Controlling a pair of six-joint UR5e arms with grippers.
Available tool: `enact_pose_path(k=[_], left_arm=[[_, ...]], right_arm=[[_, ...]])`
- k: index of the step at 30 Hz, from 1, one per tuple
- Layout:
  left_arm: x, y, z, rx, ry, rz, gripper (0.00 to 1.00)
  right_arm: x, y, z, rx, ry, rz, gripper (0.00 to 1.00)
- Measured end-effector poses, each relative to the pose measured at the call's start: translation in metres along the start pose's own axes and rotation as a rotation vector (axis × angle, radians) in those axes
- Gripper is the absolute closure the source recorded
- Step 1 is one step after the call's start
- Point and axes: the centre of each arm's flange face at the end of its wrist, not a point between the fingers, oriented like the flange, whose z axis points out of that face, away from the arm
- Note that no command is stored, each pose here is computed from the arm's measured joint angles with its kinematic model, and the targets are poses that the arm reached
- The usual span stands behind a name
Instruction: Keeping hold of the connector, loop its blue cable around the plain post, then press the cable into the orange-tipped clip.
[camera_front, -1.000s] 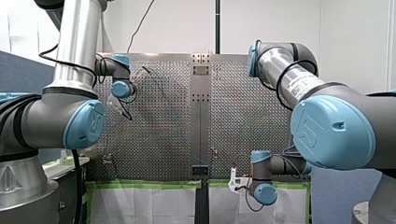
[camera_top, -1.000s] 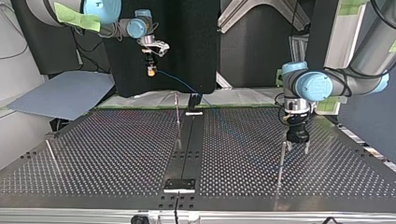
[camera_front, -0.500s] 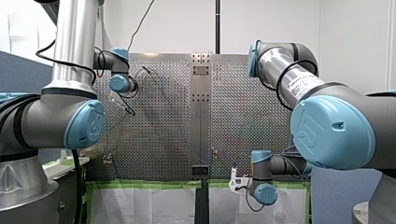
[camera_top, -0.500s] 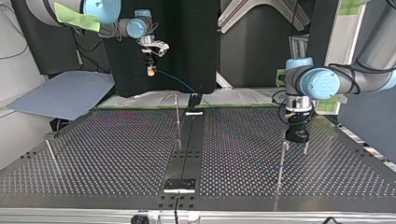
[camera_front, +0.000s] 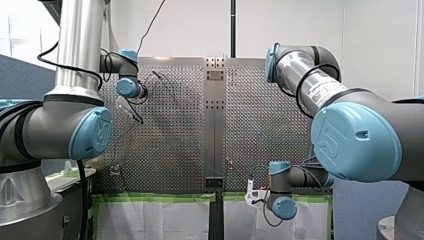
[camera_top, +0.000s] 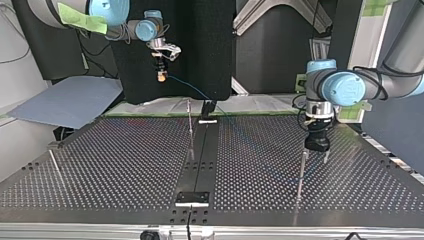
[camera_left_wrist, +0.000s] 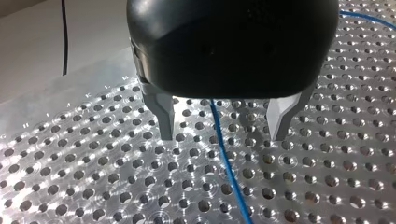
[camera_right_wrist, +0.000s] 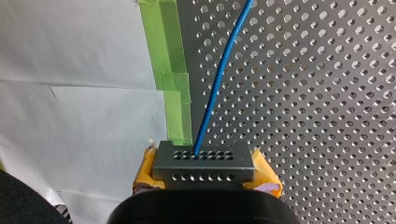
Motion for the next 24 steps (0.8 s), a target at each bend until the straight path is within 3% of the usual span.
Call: enact_pose_path(k=[11, 24], left_arm=[[-0.003, -0.013, -0.016, -0.016, 0.012, 0.054, 0.02], [-0.024, -0.038, -0.053, 0.015, 0.012, 0.093, 0.02]], right_arm=[[0.0, 0.0, 0.0, 0.0, -0.001, 0.0, 1.0], [0.0, 0.001, 0.0, -0.002, 0.0, 0.002, 1.0]])
